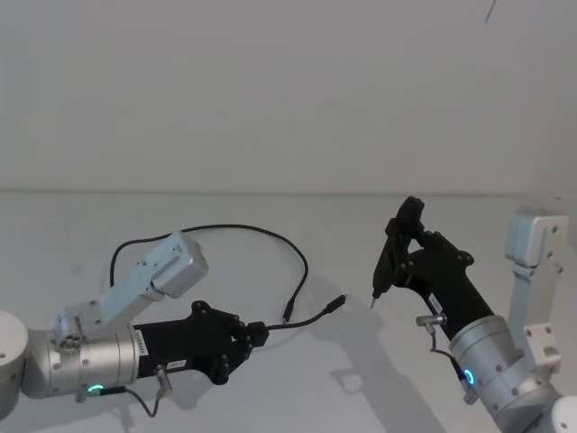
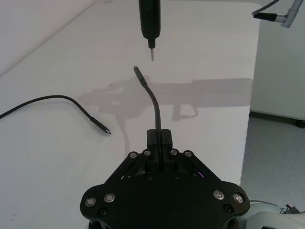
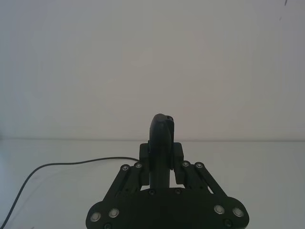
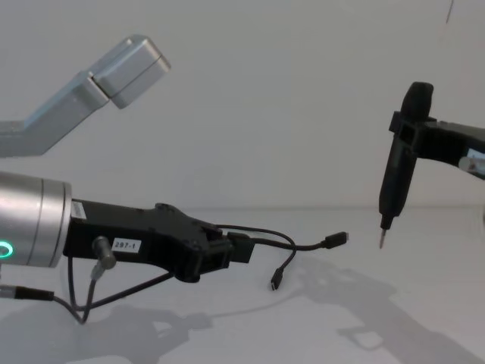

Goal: Pick up the data cable with the one hand.

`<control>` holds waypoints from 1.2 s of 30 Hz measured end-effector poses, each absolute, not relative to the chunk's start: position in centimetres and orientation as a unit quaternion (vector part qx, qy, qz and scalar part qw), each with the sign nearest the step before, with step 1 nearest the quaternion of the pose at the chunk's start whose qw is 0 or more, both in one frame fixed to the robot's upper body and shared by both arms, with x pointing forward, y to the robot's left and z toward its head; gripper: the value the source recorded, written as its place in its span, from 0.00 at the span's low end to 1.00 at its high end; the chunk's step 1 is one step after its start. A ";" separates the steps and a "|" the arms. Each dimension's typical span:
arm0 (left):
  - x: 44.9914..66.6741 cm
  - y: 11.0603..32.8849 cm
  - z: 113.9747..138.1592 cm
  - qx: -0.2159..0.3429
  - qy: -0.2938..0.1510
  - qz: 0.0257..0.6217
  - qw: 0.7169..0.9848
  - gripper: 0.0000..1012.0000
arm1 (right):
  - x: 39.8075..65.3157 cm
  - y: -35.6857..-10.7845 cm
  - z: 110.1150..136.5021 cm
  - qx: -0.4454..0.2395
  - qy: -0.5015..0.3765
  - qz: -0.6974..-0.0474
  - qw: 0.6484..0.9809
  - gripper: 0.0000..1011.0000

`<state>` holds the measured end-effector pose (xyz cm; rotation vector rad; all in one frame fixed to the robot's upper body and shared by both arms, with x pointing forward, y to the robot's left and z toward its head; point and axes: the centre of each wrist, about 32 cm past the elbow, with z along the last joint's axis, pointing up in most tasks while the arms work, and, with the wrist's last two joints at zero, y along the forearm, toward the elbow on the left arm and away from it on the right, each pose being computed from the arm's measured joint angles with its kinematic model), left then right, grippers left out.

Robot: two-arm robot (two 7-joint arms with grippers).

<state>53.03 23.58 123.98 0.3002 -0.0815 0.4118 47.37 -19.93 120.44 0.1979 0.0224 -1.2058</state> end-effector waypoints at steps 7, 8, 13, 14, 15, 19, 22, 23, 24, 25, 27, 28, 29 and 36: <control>53.0 23.6 124.0 0.148 -0.041 0.204 0.967 0.04 | 47.7 -19.3 120.5 0.097 0.012 -0.565 0.819 0.28; 53.0 23.6 124.0 0.148 -0.041 0.204 0.967 0.04 | 47.7 -19.3 120.5 0.097 0.012 -0.565 0.820 0.28; 53.0 23.6 124.0 0.148 -0.041 0.204 0.967 0.04 | 47.8 -18.7 120.7 0.103 0.014 -0.561 0.821 0.28; 53.0 23.6 124.0 0.148 -0.041 0.204 0.967 0.04 | 47.8 -18.7 120.7 0.104 0.015 -0.561 0.821 0.28; 53.0 23.6 124.0 0.149 -0.041 0.204 0.967 0.04 | 47.8 -18.6 120.8 0.105 0.015 -0.560 0.822 0.28; 53.0 23.6 124.0 0.148 -0.041 0.204 0.967 0.04 | 47.8 -18.3 121.0 0.108 0.017 -0.556 0.824 0.28; 53.0 23.6 124.0 0.148 -0.041 0.204 0.967 0.04 | 47.8 -18.1 121.1 0.110 0.017 -0.554 0.825 0.28; 53.0 23.6 124.0 0.148 -0.041 0.204 0.967 0.04 | 47.8 -18.1 121.1 0.110 0.017 -0.554 0.825 0.28; 53.0 23.6 124.0 0.148 -0.041 0.204 0.967 0.04 | 47.7 -18.0 121.1 0.110 0.017 -0.554 0.825 0.28; 53.0 23.6 124.0 0.148 -0.041 0.204 0.967 0.04 | 47.7 -18.0 121.1 0.110 0.018 -0.553 0.825 0.28; 53.0 23.6 124.0 0.148 -0.041 0.204 0.967 0.04 | 47.7 -17.9 121.0 0.110 0.017 -0.553 0.826 0.28; 53.0 23.6 124.0 0.148 -0.041 0.204 0.967 0.04 | 47.7 -17.9 121.0 0.110 0.017 -0.553 0.826 0.28; 53.0 23.6 124.0 0.148 -0.041 0.204 0.967 0.04 | 47.7 -17.8 120.9 0.110 0.017 -0.553 0.826 0.28; 53.0 23.6 124.0 0.148 -0.041 0.204 0.967 0.04 | 47.8 -17.6 120.6 0.110 0.014 -0.553 0.826 0.28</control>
